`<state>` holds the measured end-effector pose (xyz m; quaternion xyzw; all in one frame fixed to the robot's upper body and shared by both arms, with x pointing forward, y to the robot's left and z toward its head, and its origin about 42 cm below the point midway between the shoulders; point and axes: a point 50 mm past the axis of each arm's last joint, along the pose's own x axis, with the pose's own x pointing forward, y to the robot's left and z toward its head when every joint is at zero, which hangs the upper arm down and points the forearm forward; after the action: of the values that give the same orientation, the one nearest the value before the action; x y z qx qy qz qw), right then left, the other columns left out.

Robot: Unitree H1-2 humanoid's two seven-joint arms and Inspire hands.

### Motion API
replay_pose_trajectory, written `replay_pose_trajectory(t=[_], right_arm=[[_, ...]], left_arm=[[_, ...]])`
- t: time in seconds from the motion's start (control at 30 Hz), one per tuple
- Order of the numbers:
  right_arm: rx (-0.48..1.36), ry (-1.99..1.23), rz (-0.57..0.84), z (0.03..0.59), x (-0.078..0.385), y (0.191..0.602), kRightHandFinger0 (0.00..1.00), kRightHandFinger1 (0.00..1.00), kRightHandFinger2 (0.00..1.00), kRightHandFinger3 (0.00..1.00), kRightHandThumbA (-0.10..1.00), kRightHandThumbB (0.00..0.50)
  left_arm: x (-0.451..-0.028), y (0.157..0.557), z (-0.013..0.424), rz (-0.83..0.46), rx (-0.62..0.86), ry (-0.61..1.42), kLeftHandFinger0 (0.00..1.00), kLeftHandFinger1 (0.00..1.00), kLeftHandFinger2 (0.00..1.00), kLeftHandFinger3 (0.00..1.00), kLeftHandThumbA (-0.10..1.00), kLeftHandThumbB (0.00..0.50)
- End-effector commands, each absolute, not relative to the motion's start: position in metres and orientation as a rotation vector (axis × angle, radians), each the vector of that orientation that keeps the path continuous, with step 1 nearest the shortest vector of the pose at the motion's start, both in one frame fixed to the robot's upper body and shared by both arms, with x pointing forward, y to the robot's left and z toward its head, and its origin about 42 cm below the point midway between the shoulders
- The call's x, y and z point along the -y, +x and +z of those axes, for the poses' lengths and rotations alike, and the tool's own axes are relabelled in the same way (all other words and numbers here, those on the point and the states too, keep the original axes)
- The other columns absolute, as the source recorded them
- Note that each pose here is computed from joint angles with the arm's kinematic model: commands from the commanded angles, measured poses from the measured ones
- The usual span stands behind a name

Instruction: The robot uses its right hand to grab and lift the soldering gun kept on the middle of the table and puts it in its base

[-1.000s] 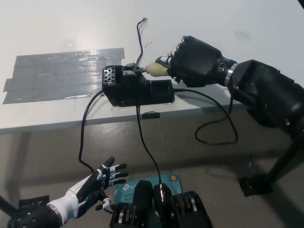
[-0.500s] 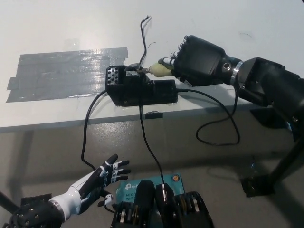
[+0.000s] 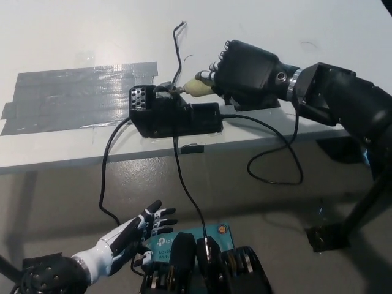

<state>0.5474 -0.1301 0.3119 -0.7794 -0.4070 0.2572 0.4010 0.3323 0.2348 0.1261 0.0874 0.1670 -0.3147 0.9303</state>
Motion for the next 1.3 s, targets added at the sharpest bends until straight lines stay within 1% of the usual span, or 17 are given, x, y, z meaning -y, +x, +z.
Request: replay_pose_trajectory(t=[0.0,0.03,0.07,0.2,0.27,0.33,0.47,0.63,0.67,0.8,0.87,0.93,1.03,1.07,1.17,1.23,1.27], right_arm=[[1.085,-2.017,0.622,0.341,0.122,0.556,0.0,0.05,0.55,0.28,-0.02,0.209],[1.076,-2.012,0.623,0.342,0.123,0.556,0.0,0.08,0.59,0.36,-0.05,0.217],[1.073,-2.01,0.624,0.342,0.123,0.556,0.0,0.08,0.59,0.37,-0.06,0.218],[1.068,-1.977,0.598,0.344,0.125,0.559,0.0,0.14,0.62,0.19,-0.1,0.161],[1.047,-1.96,0.598,0.343,0.126,0.559,0.0,0.18,0.68,0.25,-0.1,0.131],[1.068,-1.974,0.595,0.343,0.125,0.559,0.0,0.18,0.68,0.26,-0.1,0.172],[1.059,-1.958,0.61,0.348,0.115,0.558,0.0,0.23,0.72,0.24,-0.1,0.133],[1.06,-1.936,0.624,0.348,0.11,0.556,0.0,0.26,0.7,0.21,-0.1,0.102],[1.048,-1.935,0.63,0.348,0.109,0.556,0.0,0.27,0.69,0.26,-0.1,0.109],[1.023,-1.957,0.642,0.351,0.111,0.557,0.0,0.21,0.62,0.27,-0.1,0.102],[1.045,-1.973,0.65,0.351,0.108,0.557,0.0,0.2,0.59,0.33,-0.1,0.125],[1.034,-1.978,0.665,0.35,0.104,0.557,0.0,0.16,0.55,0.31,-0.09,0.14],[1.076,-1.981,0.673,0.347,0.095,0.555,0.0,0.04,0.44,0.39,-0.08,0.121],[1.084,-1.973,0.677,0.345,0.091,0.555,0.0,0.02,0.44,0.4,-0.1,0.129],[1.071,-1.965,0.699,0.344,0.077,0.553,0.0,0.03,0.46,0.39,-0.1,0.119],[1.093,-1.943,0.709,0.344,0.062,0.55,0.0,0.01,0.45,0.38,-0.1,0.165],[1.078,-1.94,0.717,0.345,0.058,0.55,0.0,0.0,0.44,0.38,-0.1,0.145]], left_arm=[[-0.228,0.34,0.143,-0.662,-0.287,0.205,1.0,1.0,1.0,1.0,1.0,0.323],[-0.227,0.339,0.143,-0.664,-0.286,0.204,1.0,1.0,1.0,1.0,1.0,0.32],[-0.227,0.339,0.143,-0.666,-0.285,0.205,1.0,1.0,1.0,1.0,1.0,0.32],[-0.225,0.339,0.143,-0.666,-0.282,0.206,1.0,1.0,1.0,1.0,1.0,0.316],[-0.222,0.336,0.141,-0.67,-0.287,0.205,1.0,1.0,1.0,1.0,1.0,0.302],[-0.222,0.336,0.141,-0.671,-0.294,0.195,1.0,1.0,1.0,1.0,1.0,0.306],[-0.22,0.338,0.142,-0.678,-0.281,0.204,1.0,1.0,1.0,1.0,1.0,0.307],[-0.216,0.337,0.142,-0.683,-0.284,0.197,1.0,1.0,1.0,1.0,1.0,0.314],[-0.217,0.336,0.142,-0.681,-0.284,0.197,1.0,1.0,1.0,1.0,1.0,0.315],[-0.214,0.337,0.145,-0.68,-0.276,0.207,1.0,1.0,1.0,1.0,1.0,0.323],[-0.213,0.337,0.145,-0.692,-0.276,0.204,1.0,1.0,1.0,1.0,1.0,0.3],[-0.211,0.337,0.145,-0.701,-0.276,0.217,1.0,1.0,1.0,1.0,1.0,0.309],[-0.207,0.335,0.144,-0.697,-0.272,0.23,1.0,1.0,1.0,1.0,1.0,0.324],[-0.206,0.334,0.144,-0.691,-0.272,0.239,1.0,1.0,1.0,1.0,1.0,0.345],[-0.204,0.333,0.144,-0.689,-0.268,0.237,1.0,1.0,1.0,1.0,1.0,0.333],[-0.205,0.335,0.143,-0.701,-0.259,0.232,1.0,1.0,1.0,1.0,1.0,0.351],[-0.205,0.335,0.143,-0.705,-0.257,0.232,1.0,1.0,1.0,1.0,1.0,0.36]])
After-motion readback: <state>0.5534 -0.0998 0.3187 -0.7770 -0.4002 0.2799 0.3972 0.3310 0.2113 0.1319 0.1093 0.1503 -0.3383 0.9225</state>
